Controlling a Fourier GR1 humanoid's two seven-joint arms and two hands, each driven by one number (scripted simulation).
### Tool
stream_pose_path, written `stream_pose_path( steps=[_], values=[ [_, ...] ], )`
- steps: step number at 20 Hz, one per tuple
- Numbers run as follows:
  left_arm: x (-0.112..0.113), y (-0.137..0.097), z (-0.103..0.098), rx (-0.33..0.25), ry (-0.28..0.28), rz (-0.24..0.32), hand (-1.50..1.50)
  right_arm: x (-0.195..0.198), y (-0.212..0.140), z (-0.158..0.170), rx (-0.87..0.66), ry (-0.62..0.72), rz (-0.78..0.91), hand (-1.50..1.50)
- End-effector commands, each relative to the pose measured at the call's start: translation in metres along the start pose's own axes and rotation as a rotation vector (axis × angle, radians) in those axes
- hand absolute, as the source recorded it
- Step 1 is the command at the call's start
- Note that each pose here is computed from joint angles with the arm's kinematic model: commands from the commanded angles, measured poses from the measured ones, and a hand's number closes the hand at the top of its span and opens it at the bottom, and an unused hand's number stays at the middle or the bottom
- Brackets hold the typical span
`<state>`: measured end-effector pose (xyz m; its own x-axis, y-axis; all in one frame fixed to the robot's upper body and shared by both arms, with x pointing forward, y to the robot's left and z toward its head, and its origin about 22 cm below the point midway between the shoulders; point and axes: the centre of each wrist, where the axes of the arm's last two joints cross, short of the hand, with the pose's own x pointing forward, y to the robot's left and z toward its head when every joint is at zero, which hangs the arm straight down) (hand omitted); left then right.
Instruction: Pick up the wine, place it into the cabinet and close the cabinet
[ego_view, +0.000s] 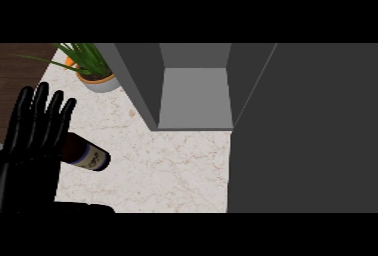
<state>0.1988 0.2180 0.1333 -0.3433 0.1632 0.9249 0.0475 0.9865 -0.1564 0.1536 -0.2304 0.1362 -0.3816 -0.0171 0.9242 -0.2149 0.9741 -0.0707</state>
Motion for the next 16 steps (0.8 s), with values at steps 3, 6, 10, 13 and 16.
stream_pose_path(
  steps=[3,6,10,13,16],
  values=[
    [0.02,-0.016,0.0,0.0,0.026,0.052,-1.5,0.019,0.013,0.011,0.035,0.014,-0.027,-1.5],
    [0.04,-0.027,0.023,-0.004,0.036,0.054,-1.5,0.04,0.012,0.005,0.033,0.008,-0.023,-1.5],
    [0.063,-0.042,-0.001,0.029,0.01,0.063,-1.5,0.044,0.009,-0.003,0.031,0.01,-0.022,-1.5],
    [0.054,-0.039,0.01,0.05,0.001,0.075,-1.5,0.054,0.013,0.001,0.026,0.005,-0.027,-1.5],
    [0.08,-0.033,0.005,0.067,0.012,0.086,-1.5,0.062,0.024,0.007,0.038,0.017,-0.031,-1.5]
  ],
)
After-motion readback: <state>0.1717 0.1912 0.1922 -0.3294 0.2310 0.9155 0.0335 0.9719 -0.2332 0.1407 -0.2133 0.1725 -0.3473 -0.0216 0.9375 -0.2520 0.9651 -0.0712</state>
